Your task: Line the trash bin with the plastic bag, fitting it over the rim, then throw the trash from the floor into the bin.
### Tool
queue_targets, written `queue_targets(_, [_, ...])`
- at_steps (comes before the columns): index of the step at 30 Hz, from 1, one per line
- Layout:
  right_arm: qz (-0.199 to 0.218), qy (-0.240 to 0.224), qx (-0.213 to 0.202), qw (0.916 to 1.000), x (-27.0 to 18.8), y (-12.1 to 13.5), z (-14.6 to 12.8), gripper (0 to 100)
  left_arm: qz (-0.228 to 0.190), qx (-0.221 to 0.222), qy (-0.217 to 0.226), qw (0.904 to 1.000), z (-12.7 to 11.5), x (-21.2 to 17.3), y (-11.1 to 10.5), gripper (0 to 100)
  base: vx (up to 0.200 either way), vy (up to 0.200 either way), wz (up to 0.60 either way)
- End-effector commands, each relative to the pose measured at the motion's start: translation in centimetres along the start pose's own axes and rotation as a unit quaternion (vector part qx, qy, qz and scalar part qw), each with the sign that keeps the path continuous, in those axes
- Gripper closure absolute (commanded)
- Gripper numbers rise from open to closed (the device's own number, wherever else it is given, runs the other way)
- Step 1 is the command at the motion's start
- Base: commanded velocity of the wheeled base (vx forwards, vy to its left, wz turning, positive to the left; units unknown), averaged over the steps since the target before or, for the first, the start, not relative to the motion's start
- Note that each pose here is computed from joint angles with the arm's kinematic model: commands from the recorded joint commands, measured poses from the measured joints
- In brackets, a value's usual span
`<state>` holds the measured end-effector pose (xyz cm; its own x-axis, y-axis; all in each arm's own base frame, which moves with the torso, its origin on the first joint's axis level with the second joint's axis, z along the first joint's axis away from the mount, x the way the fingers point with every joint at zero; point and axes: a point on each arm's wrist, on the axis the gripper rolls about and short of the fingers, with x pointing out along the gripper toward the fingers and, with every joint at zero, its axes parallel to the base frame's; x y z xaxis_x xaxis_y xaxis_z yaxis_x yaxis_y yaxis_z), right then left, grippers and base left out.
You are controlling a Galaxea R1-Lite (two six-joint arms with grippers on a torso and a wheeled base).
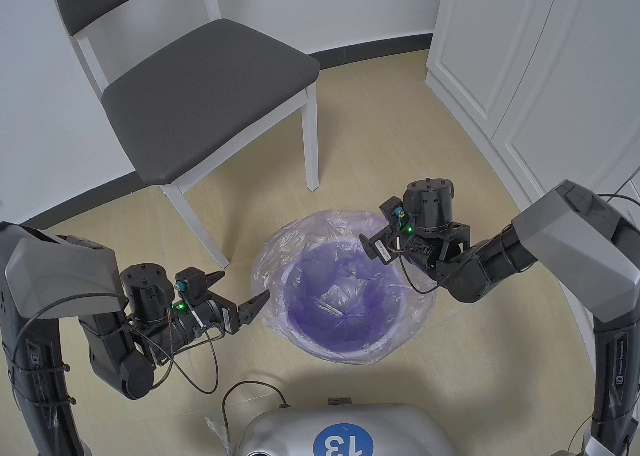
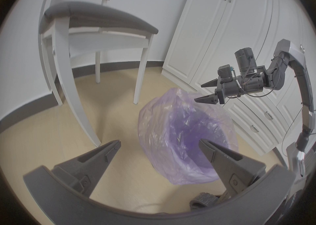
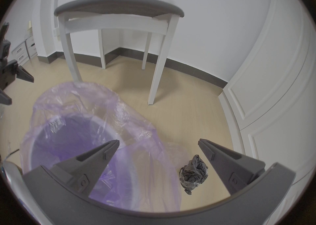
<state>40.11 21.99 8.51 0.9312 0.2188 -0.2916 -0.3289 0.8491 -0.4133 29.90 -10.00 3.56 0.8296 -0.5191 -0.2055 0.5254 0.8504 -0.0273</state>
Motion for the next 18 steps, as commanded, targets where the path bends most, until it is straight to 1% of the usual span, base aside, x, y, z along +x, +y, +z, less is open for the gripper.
queue_targets(1, [-0.003, -0.004, 0.013, 0.9999, -1.6, -0.4, 0.6, 0, -0.012, 0.019, -0.036, 0.9991, 1.7, 0.1, -0.8, 0, 0.0, 0.0, 0.0])
queue_targets(4, [-0.004, 0.003, 0.013, 0.9999, -2.0, -0.5, -0.1, 0, -0.023, 0.023, -0.034, 0.9989, 1.8, 0.5, -1.8, 0, 0.0, 0.0, 0.0])
queue_targets(8, [0.001, -0.001, 0.015, 0.9999, -3.1, -0.7, 0.0, 0, -0.012, 0.022, -0.031, 0.9992, 2.7, 1.5, -1.9, 0, 0.0, 0.0, 0.0])
queue_targets(11, [-0.001, 0.001, 0.019, 0.9998, -3.4, -0.4, -0.5, 0, -0.013, 0.02, -0.012, 0.9996, 3.1, 1.9, -2.1, 0, 0.0, 0.0, 0.0])
queue_targets(13, [-0.011, -0.014, 0.043, 0.9989, -3.3, -0.3, -0.9, 0, -0.003, 0.027, -0.011, 0.9996, 3.7, 2.6, -2.1, 0, 0.0, 0.0, 0.0])
queue_targets(14, [-0.011, -0.015, 0.046, 0.9988, -3.3, -0.2, -0.9, 0, -0.003, 0.027, -0.011, 0.9996, 3.7, 2.6, -2.1, 0, 0.0, 0.0, 0.0])
queue_targets(15, [-0.026, -0.023, 0.073, 0.9968, -3.3, 0.0, -1.7, 0, 0.011, 0.036, -0.015, 0.9992, 4.4, 3.4, -1.9, 0, 0.0, 0.0, 0.0])
queue_targets(18, [-0.036, -0.012, 0.086, 0.9956, -3.8, -0.1, -2.8, 0, 0.012, 0.042, -0.006, 0.999, 5.3, 4.5, -2.1, 0, 0.0, 0.0, 0.0])
